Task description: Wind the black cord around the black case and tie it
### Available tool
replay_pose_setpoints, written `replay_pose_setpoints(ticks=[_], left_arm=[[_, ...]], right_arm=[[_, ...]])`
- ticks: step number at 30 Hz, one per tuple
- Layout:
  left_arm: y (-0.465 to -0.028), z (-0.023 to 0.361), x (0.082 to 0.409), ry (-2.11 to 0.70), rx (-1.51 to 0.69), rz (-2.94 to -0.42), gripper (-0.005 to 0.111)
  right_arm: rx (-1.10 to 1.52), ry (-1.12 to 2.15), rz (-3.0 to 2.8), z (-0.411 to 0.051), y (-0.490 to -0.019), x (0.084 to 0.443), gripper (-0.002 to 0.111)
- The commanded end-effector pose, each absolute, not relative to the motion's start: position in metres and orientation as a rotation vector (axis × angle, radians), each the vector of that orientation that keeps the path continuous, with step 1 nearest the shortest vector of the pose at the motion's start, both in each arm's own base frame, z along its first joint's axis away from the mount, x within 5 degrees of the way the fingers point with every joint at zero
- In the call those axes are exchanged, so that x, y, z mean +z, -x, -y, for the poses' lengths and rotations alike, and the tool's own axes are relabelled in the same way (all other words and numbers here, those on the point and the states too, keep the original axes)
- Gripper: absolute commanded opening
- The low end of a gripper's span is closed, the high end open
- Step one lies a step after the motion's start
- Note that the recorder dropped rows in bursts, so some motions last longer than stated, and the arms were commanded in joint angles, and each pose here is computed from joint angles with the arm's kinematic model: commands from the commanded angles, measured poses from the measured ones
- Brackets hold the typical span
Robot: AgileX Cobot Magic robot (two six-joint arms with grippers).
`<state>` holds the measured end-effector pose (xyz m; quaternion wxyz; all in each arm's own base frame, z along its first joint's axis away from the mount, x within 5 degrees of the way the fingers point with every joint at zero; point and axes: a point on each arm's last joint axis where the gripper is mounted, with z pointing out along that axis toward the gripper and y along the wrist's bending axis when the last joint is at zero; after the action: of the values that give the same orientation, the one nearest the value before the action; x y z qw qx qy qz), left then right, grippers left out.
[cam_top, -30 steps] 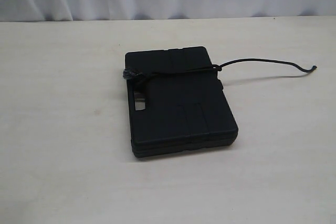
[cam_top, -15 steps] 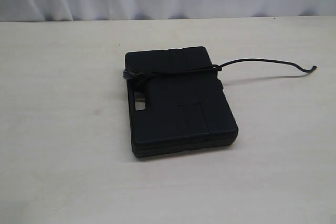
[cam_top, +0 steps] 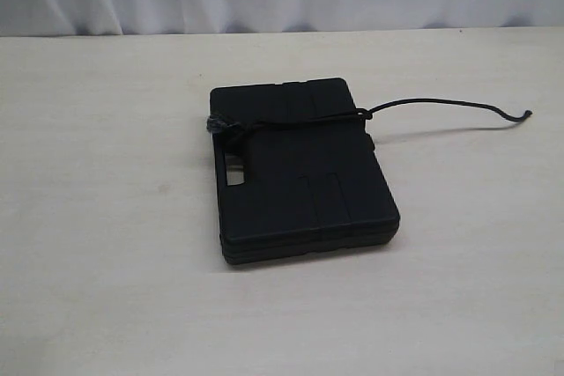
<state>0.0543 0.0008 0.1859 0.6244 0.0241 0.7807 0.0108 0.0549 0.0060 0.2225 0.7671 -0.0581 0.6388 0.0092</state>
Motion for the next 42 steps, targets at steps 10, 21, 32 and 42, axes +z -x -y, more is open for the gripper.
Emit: replay_pose_setpoints(ticks=[10, 21, 32, 42], left_arm=[[-0.054, 0.0, 0.186, -0.056, 0.016, -1.789, 0.0], [-0.054, 0.0, 0.186, -0.056, 0.016, -1.789, 0.0], [-0.054, 0.0, 0.186, -0.056, 0.016, -1.789, 0.0], [-0.054, 0.0, 0.186, -0.056, 0.016, -1.789, 0.0]], right_arm=[[-0.025, 0.194, -1.773, -0.005, -0.054, 0.186, 0.004], [-0.008, 0.176, -1.819, -0.005, -0.053, 0.182, 0.004], [0.002, 0.164, -1.829, -0.005, -0.053, 0.181, 0.004], [0.02, 0.14, -1.827, -0.005, -0.053, 0.182, 0.004]])
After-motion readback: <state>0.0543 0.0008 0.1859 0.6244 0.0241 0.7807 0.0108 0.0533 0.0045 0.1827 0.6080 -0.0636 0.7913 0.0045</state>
